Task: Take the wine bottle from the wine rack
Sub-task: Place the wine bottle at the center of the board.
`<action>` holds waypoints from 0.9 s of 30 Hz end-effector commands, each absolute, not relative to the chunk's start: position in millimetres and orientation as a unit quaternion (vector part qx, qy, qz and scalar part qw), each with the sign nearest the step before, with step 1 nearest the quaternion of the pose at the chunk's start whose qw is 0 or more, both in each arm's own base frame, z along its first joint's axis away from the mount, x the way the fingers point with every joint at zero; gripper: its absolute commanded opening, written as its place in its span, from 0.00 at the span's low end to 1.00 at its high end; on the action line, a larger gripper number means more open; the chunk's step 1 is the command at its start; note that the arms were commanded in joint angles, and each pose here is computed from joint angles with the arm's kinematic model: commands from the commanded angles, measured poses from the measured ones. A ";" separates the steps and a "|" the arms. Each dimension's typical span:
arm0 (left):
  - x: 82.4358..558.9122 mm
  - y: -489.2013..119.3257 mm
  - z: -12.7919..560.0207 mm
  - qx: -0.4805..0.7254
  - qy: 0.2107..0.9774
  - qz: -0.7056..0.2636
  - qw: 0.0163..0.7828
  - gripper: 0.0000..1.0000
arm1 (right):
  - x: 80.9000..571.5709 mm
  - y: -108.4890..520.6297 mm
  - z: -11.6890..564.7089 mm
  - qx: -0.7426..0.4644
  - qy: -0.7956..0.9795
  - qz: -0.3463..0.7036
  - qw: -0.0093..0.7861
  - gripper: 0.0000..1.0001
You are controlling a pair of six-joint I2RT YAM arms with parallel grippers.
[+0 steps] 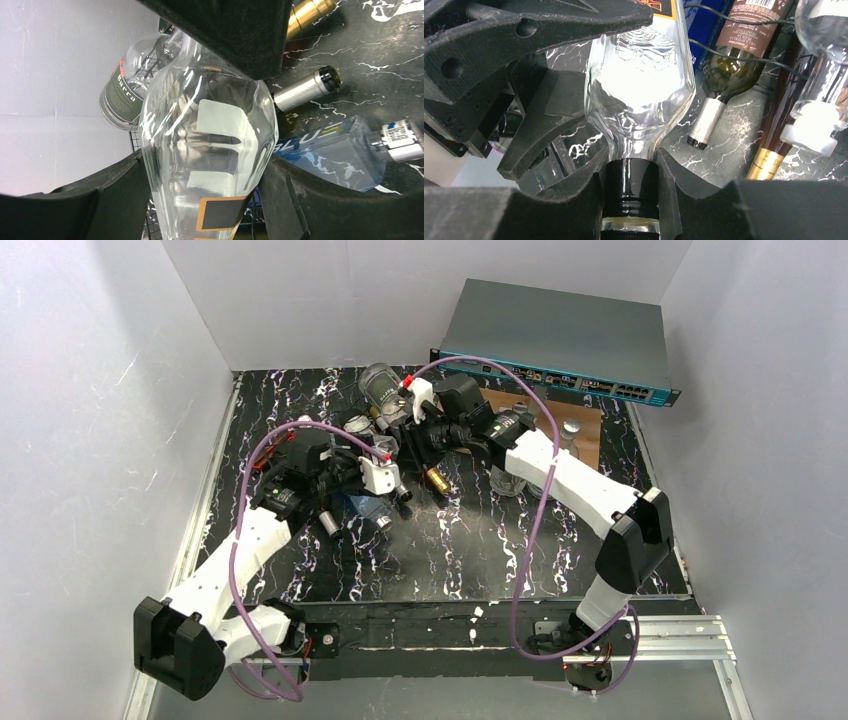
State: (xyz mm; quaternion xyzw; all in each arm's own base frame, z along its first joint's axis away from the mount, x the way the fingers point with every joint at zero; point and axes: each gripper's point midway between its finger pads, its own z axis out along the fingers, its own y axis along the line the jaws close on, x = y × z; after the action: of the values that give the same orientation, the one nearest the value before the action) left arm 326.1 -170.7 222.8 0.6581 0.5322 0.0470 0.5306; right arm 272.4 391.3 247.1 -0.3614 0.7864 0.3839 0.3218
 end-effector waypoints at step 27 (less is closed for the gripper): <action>243.9 -306.3 283.0 0.674 0.451 0.030 0.583 0.18 | 181.2 291.4 310.2 -0.485 0.704 0.363 0.371 0.01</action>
State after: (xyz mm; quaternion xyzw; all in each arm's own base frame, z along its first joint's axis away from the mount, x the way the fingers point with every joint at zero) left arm 249.9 -273.9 249.5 0.6869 0.4924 0.0401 0.5331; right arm 197.1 281.7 266.3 -0.4338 0.7848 0.3149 0.3109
